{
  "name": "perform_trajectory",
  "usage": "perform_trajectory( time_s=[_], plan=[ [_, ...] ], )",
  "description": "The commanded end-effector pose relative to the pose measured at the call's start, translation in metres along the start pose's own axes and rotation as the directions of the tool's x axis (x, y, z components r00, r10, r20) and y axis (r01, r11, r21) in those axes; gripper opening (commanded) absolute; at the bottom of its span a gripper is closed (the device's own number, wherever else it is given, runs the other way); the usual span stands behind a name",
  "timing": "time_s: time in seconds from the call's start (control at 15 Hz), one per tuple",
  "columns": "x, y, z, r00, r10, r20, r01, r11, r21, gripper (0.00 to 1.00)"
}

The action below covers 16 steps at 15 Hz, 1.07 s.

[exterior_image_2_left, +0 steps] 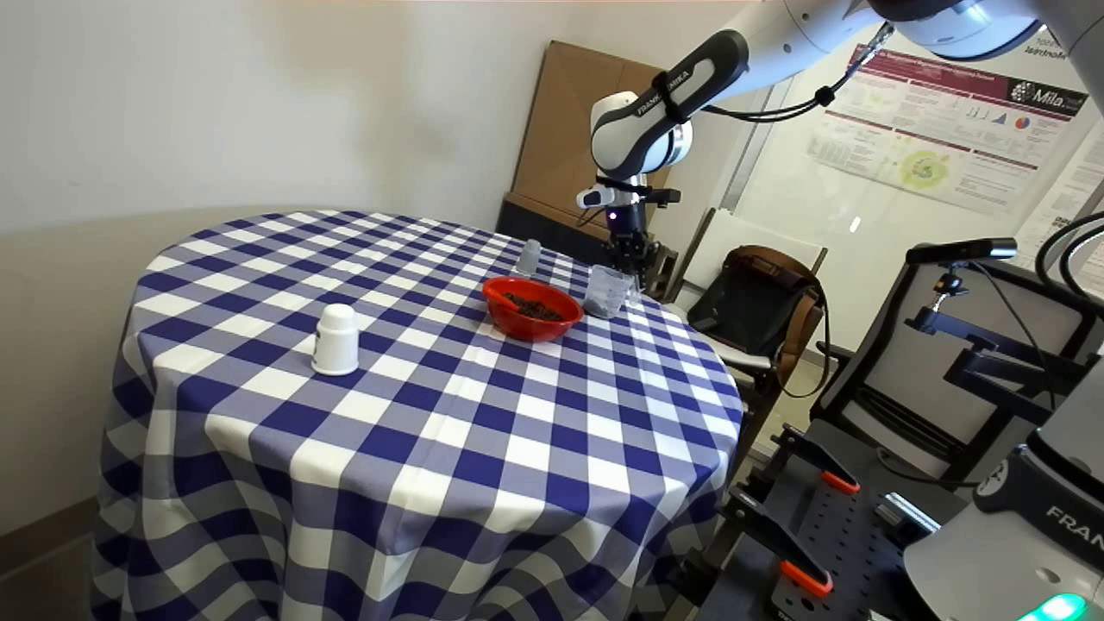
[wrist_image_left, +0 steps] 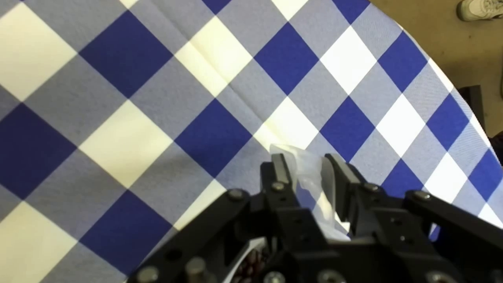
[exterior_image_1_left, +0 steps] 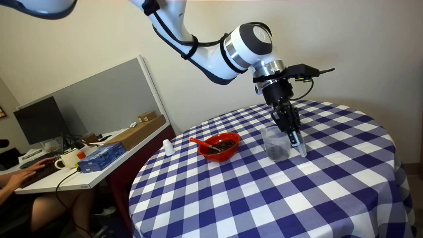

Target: Pour the contents from the clear jar into the red bowl then put the clear jar on the table

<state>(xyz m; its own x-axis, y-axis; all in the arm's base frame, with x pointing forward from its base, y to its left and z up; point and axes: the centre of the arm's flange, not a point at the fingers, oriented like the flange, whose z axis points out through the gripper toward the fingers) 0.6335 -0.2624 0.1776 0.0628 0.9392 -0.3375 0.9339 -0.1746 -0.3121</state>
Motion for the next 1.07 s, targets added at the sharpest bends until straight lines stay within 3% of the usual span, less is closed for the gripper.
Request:
perform_trajectory(
  time_s=[0.0, 0.33, 0.53, 0.73, 1.0],
  plan=[
    [0.005, -0.009, -0.004, 1.000, 0.021, 0.000, -0.021, 1.000, -0.020, 0.11],
    [0.019, -0.016, -0.018, 0.997, 0.024, 0.068, -0.019, 0.997, -0.071, 0.11],
    [0.039, -0.020, -0.032, 0.989, 0.054, 0.141, -0.031, 0.987, -0.158, 0.11],
    [0.066, -0.029, -0.045, 0.969, 0.090, 0.229, -0.028, 0.965, -0.262, 0.11],
    [0.109, -0.045, -0.059, 0.922, 0.150, 0.358, 0.011, 0.912, -0.411, 0.11]
  ],
)
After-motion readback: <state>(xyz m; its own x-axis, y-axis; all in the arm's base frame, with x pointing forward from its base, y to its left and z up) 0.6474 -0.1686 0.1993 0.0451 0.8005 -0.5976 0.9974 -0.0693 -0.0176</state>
